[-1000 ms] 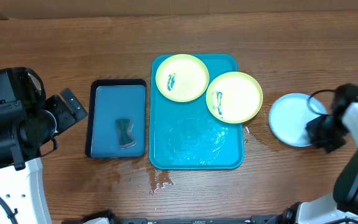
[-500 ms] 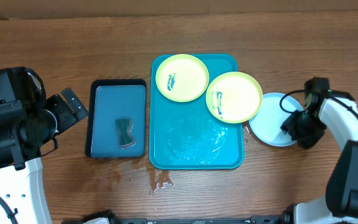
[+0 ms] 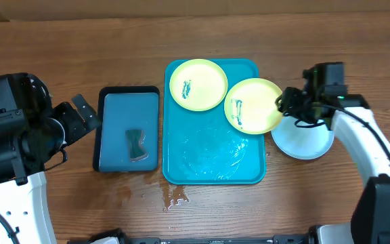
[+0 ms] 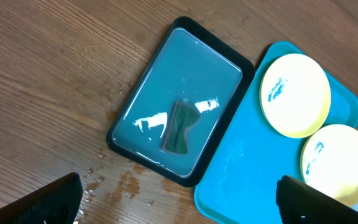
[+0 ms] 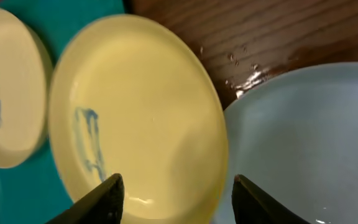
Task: Clean dirty plates on tray and stack at the side
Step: 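Grip the right yellow plate rim with the right gripper and pull it down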
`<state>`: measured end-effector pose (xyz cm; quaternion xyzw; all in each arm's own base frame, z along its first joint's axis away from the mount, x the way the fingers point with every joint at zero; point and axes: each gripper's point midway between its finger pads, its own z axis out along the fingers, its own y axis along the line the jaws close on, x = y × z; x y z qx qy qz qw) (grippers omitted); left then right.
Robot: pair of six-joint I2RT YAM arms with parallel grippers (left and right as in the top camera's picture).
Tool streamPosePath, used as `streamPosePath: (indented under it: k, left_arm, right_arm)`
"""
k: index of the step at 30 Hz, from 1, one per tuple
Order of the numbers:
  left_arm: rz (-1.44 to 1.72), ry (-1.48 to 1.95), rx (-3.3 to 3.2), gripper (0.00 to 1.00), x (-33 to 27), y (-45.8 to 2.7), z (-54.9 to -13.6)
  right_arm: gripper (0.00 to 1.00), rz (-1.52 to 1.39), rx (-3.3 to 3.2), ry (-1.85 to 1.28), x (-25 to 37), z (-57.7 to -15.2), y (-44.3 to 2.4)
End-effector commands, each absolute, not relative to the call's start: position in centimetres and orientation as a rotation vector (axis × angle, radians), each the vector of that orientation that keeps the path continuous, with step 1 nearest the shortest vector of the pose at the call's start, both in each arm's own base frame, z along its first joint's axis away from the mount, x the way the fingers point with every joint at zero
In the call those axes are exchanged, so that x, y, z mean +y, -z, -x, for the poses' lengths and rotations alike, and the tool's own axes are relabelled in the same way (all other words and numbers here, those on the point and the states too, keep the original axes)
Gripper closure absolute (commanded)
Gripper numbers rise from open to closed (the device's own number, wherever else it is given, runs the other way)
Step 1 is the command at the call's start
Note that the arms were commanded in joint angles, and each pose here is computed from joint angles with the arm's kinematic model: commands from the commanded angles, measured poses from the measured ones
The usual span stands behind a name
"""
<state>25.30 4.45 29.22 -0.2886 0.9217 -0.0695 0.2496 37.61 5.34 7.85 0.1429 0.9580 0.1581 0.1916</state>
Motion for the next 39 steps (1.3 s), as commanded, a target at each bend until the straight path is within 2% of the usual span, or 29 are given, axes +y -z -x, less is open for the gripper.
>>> streamPosePath:
  k: [1,4,6,7,14,17,20,24,28,33,36,39]
  left_arm:
    - [0.798,0.231,2.505,0.0,4.0,-29.6,-25.3]
    - [0.796,0.237,2.509,0.0,3.9,-29.6,-25.3]
    - [0.785,0.234,2.512,0.0,3.9,-29.6,-25.3]
    - [0.777,0.232,2.513,0.0,3.9,-29.6,-25.3]
    - [0.761,0.234,2.517,0.0,3.9,-29.6,-25.3]
    - [0.647,0.273,2.541,0.0,3.0,-29.7,-25.4]
    - [0.623,0.293,2.544,0.0,2.7,-29.8,-25.5]
    - [0.614,0.321,2.543,0.0,2.4,-29.9,-25.5]
    - [0.586,0.354,2.554,0.02,1.6,-29.9,-25.5]
    - [0.52,0.361,2.579,0.05,0.6,-29.8,-25.4]
    - [0.492,0.323,2.589,0.06,0.5,-29.7,-25.4]
    - [0.463,0.271,2.602,0.05,0.5,-29.3,-25.4]
  right_arm:
    - [0.49,-0.489,2.764,-0.193,3.7,-37.0,-3.5]
    - [0.68,-0.491,2.779,-0.191,3.8,-37.1,-2.6]
    - [0.94,-0.491,2.783,-0.201,3.9,-37.0,-2.8]
    - [0.96,-0.492,2.789,-0.215,4.0,-36.9,-3.2]
    - [0.96,-0.473,2.722,-0.244,4.1,-36.4,-10.7]
    - [0.96,-0.43,2.695,-0.368,5.5,-35.0,-14.0]
    - [0.96,-0.351,2.736,-0.509,7.7,-33.2,-14.9]
    - [0.96,-0.224,2.852,-0.588,10.8,-30.7,-12.8]
    - [0.96,-0.073,2.935,-0.577,14.2,-28.5,-8.1]
    - [0.96,-0.339,2.894,-0.276,13.8,-29.7,-3.8]
    - [0.96,-0.367,2.881,-0.34,14.7,-30.1,-3.7]
    - [0.74,-0.333,2.896,-0.445,16.1,-30.0,-4.2]
